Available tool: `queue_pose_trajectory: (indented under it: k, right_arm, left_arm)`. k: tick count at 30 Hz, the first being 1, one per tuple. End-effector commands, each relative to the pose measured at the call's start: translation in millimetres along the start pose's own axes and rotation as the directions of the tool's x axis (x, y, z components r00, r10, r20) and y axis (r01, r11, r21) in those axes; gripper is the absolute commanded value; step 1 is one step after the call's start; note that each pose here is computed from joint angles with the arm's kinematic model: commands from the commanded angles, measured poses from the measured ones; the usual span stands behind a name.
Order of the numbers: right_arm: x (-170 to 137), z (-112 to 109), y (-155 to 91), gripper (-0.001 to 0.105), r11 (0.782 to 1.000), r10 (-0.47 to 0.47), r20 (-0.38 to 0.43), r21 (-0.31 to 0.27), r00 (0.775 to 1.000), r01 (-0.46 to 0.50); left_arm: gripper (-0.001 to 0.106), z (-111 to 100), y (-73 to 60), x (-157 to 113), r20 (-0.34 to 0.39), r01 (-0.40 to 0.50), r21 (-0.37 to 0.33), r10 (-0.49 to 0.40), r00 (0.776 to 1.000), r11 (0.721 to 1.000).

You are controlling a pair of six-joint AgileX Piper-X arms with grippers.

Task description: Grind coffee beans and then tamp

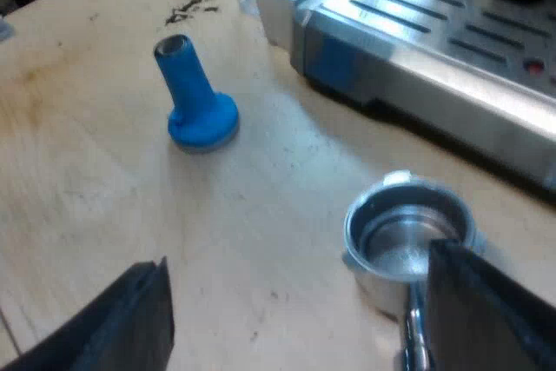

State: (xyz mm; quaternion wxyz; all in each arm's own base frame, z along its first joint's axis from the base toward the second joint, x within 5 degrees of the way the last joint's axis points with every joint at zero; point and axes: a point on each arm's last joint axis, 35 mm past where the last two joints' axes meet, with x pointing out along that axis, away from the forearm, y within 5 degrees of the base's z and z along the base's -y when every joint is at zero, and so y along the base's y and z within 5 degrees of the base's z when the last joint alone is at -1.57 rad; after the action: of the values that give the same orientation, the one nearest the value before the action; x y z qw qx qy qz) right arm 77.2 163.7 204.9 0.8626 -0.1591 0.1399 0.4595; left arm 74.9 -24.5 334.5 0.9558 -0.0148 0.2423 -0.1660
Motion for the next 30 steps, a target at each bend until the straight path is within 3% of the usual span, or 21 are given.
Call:
queue_pose_trajectory:
  k: [1, 6, 8, 9, 10, 13, 15, 18, 20, 23, 25, 26, 30]
  right_arm:
    - [-3, 14, -2, 0.063, 0.998, 0.012, -0.075, -0.056, 0.997, -0.016]
    - [-16, 64, -8, 0.063, 0.998, 0.009, -0.126, -0.063, 0.992, -0.017]
    - [-23, 80, -12, 0.063, 0.998, -0.017, -0.135, -0.069, 0.991, 0.008]
    - [-24, 82, -13, 0.063, 0.997, -0.031, -0.145, -0.073, 0.989, 0.020]
    - [-33, 101, -18, 0.063, 0.994, -0.089, -0.146, -0.081, 0.985, 0.077]
    - [-46, 117, -28, 0.063, 0.988, -0.141, -0.191, -0.085, 0.971, 0.127]
    - [-49, 121, -31, 0.063, 0.988, -0.144, -0.202, -0.077, 0.969, 0.131]
    - [-64, 123, -57, 0.063, 0.986, -0.153, -0.337, 0.017, 0.929, 0.168]
    - [-70, 120, -71, 0.063, 0.979, -0.153, -0.376, 0.070, 0.914, 0.193]
    - [-80, 112, -91, 0.063, 0.955, -0.157, -0.414, 0.166, 0.896, 0.244]
    - [-88, 106, -110, 0.063, 0.919, -0.201, -0.427, 0.230, 0.882, 0.321]
    - [-90, 105, -114, 0.063, 0.912, -0.208, -0.427, 0.240, 0.880, 0.332]
    - [-108, 95, -142, 0.063, 0.841, -0.274, -0.430, 0.328, 0.860, 0.431]
  left_arm:
    - [0.071, -1, -1.2, -14, 0.060, 0.006, -0.009, -0.006, 0.998, 1.000]
    - [0.071, -1, -2.3, -27, 0.126, 0.012, -0.005, -0.011, 0.992, 1.000]
    - [0.071, 3, -2.7, -29, 0.142, 0.019, -0.041, -0.013, 0.990, 0.999]
    - [0.071, 8, -3.3, -32, 0.172, 0.031, -0.090, -0.016, 0.985, 0.995]
    - [0.071, 14, -4.1, -35, 0.209, 0.045, -0.118, -0.019, 0.978, 0.992]
    - [0.071, 33, -6.3, -42, 0.289, 0.074, -0.145, -0.029, 0.957, 0.987]
    - [0.071, 42, -7.3, -42, 0.299, 0.084, -0.140, -0.039, 0.954, 0.987]
    - [0.071, 59, -8.4, -35, 0.278, 0.089, -0.141, -0.046, 0.960, 0.986]
    - [0.071, 68, -8.6, -28, 0.256, 0.086, -0.145, -0.046, 0.966, 0.986]
    - [0.071, 80, -8.3, -14, 0.211, 0.075, -0.152, -0.042, 0.977, 0.985]
    - [0.071, 82, -7.2, 1, 0.163, 0.064, -0.160, -0.037, 0.986, 0.985]
    - [0.071, 83, -6.4, 5, 0.152, 0.058, -0.168, -0.033, 0.988, 0.984]
    - [0.071, 81, 2.8, 20, 0.076, -0.011, -0.206, 0.027, 0.997, 0.979]
